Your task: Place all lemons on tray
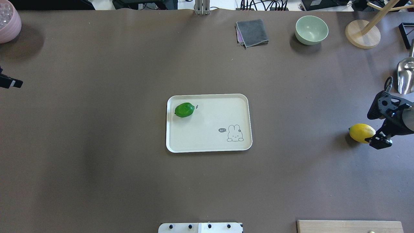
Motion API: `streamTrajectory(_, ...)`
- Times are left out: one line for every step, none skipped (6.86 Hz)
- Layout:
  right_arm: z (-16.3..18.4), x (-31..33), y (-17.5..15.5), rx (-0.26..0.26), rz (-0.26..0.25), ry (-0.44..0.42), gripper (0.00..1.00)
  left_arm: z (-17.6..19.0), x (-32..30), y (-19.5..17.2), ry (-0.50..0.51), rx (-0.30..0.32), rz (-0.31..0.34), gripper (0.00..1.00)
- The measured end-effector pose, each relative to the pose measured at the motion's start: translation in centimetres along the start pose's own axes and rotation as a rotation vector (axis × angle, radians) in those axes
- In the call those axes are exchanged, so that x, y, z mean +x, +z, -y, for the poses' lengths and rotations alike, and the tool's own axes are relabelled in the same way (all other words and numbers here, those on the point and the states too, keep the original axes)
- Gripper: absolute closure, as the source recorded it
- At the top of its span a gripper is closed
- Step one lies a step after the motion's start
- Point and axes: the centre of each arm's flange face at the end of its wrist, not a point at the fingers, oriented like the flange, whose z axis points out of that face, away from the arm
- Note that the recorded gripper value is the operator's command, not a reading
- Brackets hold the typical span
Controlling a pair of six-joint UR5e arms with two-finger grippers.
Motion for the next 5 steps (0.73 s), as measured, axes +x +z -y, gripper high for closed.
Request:
streamTrajectory(1.0,0.3,1.4,-0.006,-0.001,-0.005,0.01,0.0,0.0,0.0,0.0,0.0,0.0,0.01)
streamTrajectory(1.5,0.6,2.6,-0.016,-0.001,-0.005,0.01,0.0,-0.1,0.1,0.0,0.0,0.0,0.01)
streamTrajectory(1.2,0.6,3.3,-0.03,0.002,-0.003,0.01,-0.1,-0.1,0.1,-0.001,-0.001,0.0,0.01)
streamTrajectory(0.7,0.6,3.9,-0.047,0.006,-0.001,0.01,-0.1,-0.1,0.1,-0.002,-0.002,0.0,0.01)
streamTrajectory(0.2,0.5,4.6,-0.066,0.012,0.004,0.08,-0.1,-0.1,0.1,-0.002,-0.001,0.0,0.01)
